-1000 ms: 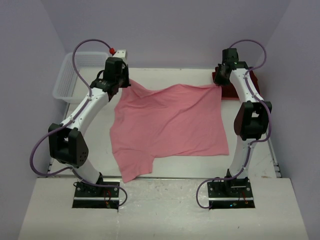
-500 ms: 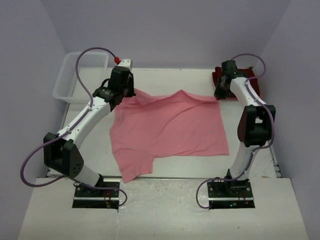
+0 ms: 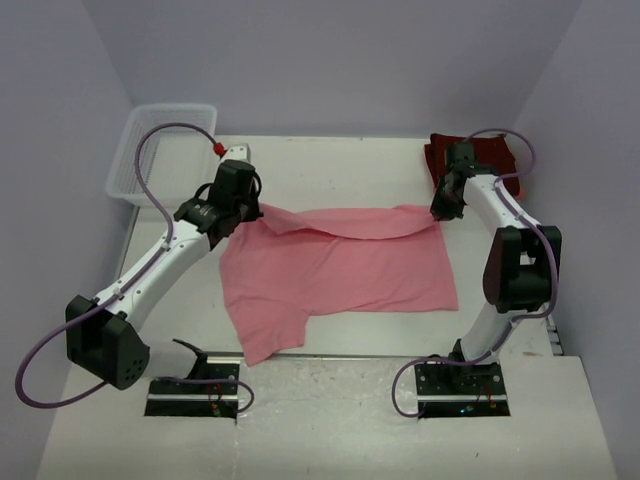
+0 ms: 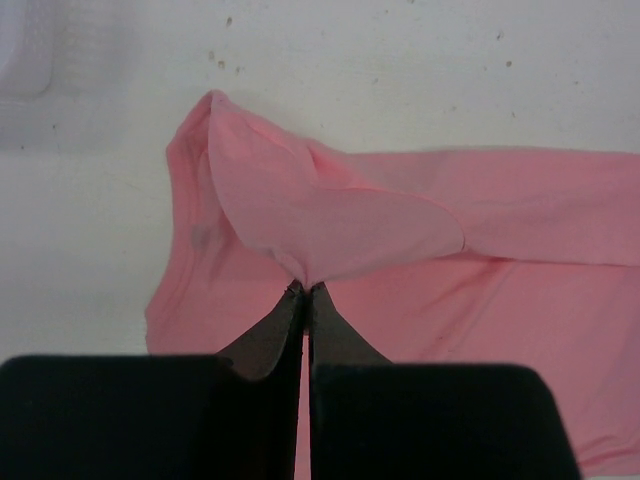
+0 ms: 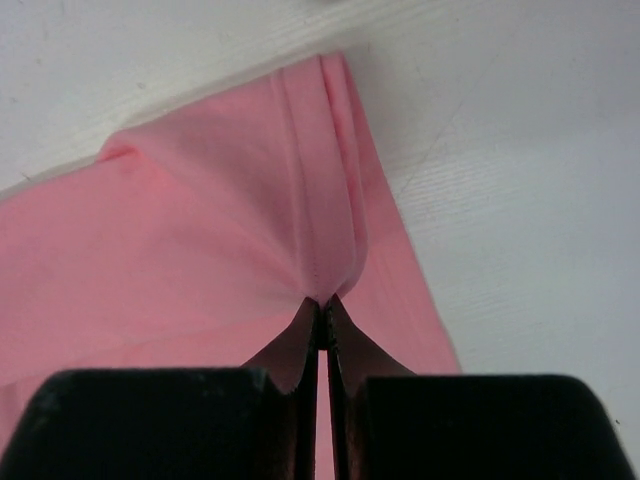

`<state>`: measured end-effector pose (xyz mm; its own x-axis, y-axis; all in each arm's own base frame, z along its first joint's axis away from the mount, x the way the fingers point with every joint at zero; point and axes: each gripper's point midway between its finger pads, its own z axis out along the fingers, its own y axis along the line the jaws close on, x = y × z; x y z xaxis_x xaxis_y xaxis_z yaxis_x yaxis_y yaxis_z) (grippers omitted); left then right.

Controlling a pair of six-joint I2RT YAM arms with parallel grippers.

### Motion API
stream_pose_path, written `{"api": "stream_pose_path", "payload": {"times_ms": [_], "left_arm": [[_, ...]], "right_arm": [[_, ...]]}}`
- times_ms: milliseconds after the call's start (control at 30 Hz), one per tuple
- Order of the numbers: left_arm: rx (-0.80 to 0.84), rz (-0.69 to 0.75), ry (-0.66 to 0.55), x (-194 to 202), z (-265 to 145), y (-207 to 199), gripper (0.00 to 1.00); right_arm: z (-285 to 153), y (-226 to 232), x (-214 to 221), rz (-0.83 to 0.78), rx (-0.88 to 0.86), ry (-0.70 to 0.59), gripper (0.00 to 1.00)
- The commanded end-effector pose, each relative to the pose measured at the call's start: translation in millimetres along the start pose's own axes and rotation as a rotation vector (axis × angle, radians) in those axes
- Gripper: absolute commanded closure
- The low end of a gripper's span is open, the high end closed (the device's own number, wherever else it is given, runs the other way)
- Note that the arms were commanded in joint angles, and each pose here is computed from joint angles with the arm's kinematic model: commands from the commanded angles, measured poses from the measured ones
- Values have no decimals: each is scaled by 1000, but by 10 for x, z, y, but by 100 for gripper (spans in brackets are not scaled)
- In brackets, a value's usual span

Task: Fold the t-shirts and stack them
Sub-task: Fold the flattened tshirt in 1/3 of the way

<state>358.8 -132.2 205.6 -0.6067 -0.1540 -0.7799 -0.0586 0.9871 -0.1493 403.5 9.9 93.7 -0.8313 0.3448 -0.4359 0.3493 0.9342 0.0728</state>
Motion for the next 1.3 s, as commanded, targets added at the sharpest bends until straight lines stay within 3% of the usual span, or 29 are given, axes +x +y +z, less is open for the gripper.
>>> {"api": "stream_pose_path", "payload": {"times_ms": [0, 300, 567, 667, 733, 767, 833, 867, 933, 967, 1000, 1133, 1200, 1267], "left_arm": [[-51, -46, -14, 62, -133, 134, 100], [-95, -60, 23, 310, -200, 301, 100], [-148, -43, 121, 700, 12, 390, 100], [-154, -33, 148, 811, 92, 385, 93], [-161, -38, 153, 853, 116, 393, 82], [-160, -42, 152, 854, 110, 385, 65], [-165, -67, 137, 831, 53, 383, 45], [-154, -69, 123, 816, -3, 329, 29], [-180, -108, 55, 740, -121, 316, 19], [-150, -112, 17, 709, -239, 233, 8], [-153, -141, -22, 652, -305, 242, 6], [-187, -121, -58, 518, -225, 238, 9], [-232, -97, -46, 472, -114, 237, 23], [-263, -74, 4, 456, 115, 174, 50]], "right_arm": [[-154, -44, -49, 26, -7, -68, 100], [-125, -148, 137, 28, 21, -48, 100], [-82, -121, 197, 36, 6, -32, 100], [-57, -125, 217, 33, 6, -23, 100], [-52, -137, 217, 30, 11, -27, 96], [-57, -142, 200, 32, 16, -31, 93], [-68, -153, 187, 32, 22, -35, 88], [-91, -149, 171, 35, 19, -44, 81], [-144, -143, 141, 38, 10, -66, 72], [-177, -130, 135, 36, 0, -76, 66], [-277, -112, 85, 37, -15, -106, 61], [-447, -16, -21, 31, -70, -143, 55], [-383, 30, -35, 20, -86, -125, 52], [-354, 98, -95, 16, -101, -104, 48]]}}
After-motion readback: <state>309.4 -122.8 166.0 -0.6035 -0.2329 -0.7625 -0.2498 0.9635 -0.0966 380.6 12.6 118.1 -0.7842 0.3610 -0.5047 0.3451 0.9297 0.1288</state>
